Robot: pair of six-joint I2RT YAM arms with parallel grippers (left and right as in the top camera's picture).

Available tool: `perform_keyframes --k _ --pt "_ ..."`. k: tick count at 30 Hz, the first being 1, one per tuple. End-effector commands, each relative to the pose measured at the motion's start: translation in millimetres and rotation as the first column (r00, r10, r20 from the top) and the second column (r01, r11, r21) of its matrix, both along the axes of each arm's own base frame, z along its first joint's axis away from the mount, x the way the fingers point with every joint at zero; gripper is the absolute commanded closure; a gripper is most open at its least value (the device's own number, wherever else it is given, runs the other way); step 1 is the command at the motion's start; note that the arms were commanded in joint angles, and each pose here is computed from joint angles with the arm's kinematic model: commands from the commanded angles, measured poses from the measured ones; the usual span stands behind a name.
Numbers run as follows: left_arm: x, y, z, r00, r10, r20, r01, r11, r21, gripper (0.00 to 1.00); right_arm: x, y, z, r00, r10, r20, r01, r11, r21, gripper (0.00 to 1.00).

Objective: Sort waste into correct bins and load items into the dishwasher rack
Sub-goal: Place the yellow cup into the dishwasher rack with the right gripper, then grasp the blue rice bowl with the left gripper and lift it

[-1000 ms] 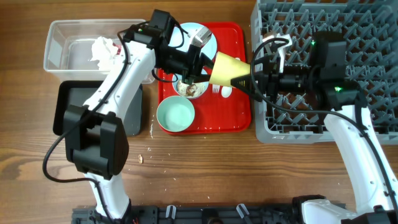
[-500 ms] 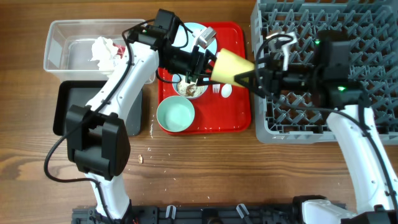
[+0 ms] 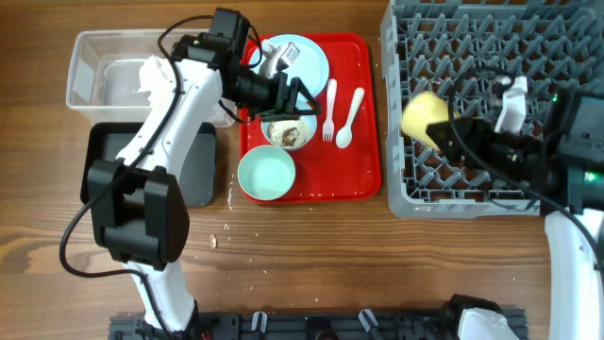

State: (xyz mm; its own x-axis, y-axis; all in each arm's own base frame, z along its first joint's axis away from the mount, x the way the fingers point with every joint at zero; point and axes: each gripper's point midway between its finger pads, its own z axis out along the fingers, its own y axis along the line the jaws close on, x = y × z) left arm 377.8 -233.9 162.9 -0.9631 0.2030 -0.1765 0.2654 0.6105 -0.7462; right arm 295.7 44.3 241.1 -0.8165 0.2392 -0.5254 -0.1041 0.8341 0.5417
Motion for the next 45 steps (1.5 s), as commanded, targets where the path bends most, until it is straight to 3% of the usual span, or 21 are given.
perform_keyframes --k 1,10,19,21,24,26,36,45 --pt "20.1 36.1 -23.7 0.992 0.057 0.112 -0.087 0.957 0.277 0.35 -4.6 -34.4 -20.3 0.978 -0.182 -0.097 0.161 0.967 -0.197 0.56" --pt "22.2 57.8 -35.9 0.989 0.075 0.13 -0.122 0.906 0.406 0.36 -9.1 -36.0 -68.3 0.914 -0.249 -0.321 0.123 0.923 -0.365 0.55" --pt "21.0 59.5 -36.7 0.989 0.075 0.125 -0.121 0.902 0.414 0.36 -2.4 -29.1 -116.2 0.844 -0.24 -0.48 0.023 0.909 -0.415 0.54" --pt "20.9 59.3 -36.7 0.989 0.075 0.124 -0.121 0.902 0.414 0.36 -2.1 -29.1 -126.7 0.825 -0.239 -0.511 0.006 0.909 -0.416 0.5" --pt "21.0 59.5 -36.7 0.989 0.075 0.125 -0.121 0.902 0.414 0.36 -0.7 -29.1 -135.0 0.814 -0.234 -0.531 -0.01 0.909 -0.416 0.3" --pt "20.9 59.3 -36.7 0.989 0.075 0.125 -0.12 0.902 0.414 0.36 1.6 -29.1 -135.6 0.818 -0.234 -0.525 -0.008 0.909 -0.416 0.21" --pt "18.8 51.0 -36.3 0.99 0.056 0.13 -0.106 0.905 0.411 0.4 25.4 -27.1 -86.3 0.874 -0.212 -0.438 0.018 0.913 -0.407 0.13" --pt "20.1 -5.5 -42.4 0.976 0.004 0.216 -0.097 0.9 0.424 0.42 52.6 -27.5 -15.2 0.935 -0.214 -0.281 0.088 0.913 -0.399 0.12"
